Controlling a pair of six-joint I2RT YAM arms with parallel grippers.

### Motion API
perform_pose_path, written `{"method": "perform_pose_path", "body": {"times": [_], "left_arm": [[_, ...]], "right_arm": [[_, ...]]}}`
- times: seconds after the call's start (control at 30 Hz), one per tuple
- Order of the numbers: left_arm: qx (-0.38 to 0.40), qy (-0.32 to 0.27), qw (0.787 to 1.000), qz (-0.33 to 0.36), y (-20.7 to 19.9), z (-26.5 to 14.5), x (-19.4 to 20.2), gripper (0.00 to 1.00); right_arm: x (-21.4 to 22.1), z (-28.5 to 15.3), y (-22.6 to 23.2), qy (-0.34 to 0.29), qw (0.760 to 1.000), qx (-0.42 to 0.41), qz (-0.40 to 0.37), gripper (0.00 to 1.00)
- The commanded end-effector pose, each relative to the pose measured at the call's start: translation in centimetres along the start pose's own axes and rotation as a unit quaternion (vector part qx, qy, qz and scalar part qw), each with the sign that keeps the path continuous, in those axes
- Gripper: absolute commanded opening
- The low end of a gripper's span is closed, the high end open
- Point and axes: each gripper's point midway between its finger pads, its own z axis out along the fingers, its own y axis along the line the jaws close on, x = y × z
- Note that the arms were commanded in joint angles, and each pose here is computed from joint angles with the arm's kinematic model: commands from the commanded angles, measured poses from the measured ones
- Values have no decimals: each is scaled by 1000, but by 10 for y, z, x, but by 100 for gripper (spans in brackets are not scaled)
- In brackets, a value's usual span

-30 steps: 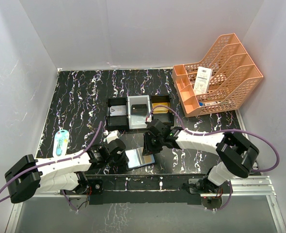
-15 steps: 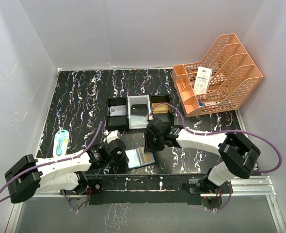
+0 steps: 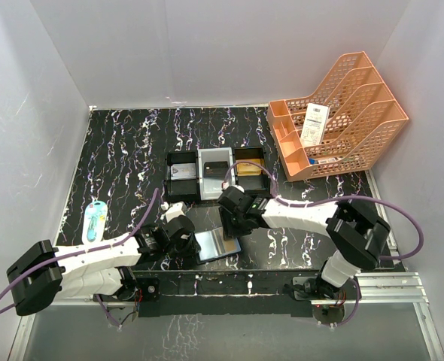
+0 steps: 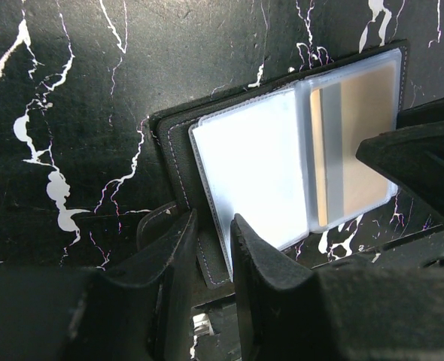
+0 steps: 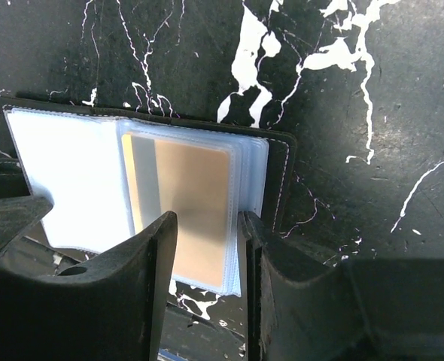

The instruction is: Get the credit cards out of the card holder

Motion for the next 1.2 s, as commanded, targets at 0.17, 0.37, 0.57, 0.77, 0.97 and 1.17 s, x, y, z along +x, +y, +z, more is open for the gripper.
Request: {"method": "perform_pose_path", "body": {"times": [0.17, 0.37, 0.57, 0.77, 0.97, 1.17], "left_arm": [[8, 11, 1000, -2, -1, 1, 6, 24], [9, 11, 1000, -3, -1, 1, 6, 23], [10, 12, 1000, -3, -2, 1, 7, 23], [8, 13, 1000, -3, -1, 2, 7, 24], [9, 13, 1000, -2, -1, 2, 7, 23], [9, 12, 1000, -3, -1, 1, 7, 23]], "right_arm": [[-12, -2, 6, -44, 995, 83, -36, 29], [-24, -16, 19, -77, 993, 82, -39, 17], [-26, -24, 33, -85, 994, 49, -38, 12], [-25, -27, 44, -86, 996, 18, -33, 13], [-23, -29, 59, -81, 996, -25, -33, 16], [-20, -28, 71, -75, 995, -58, -25, 19]]}}
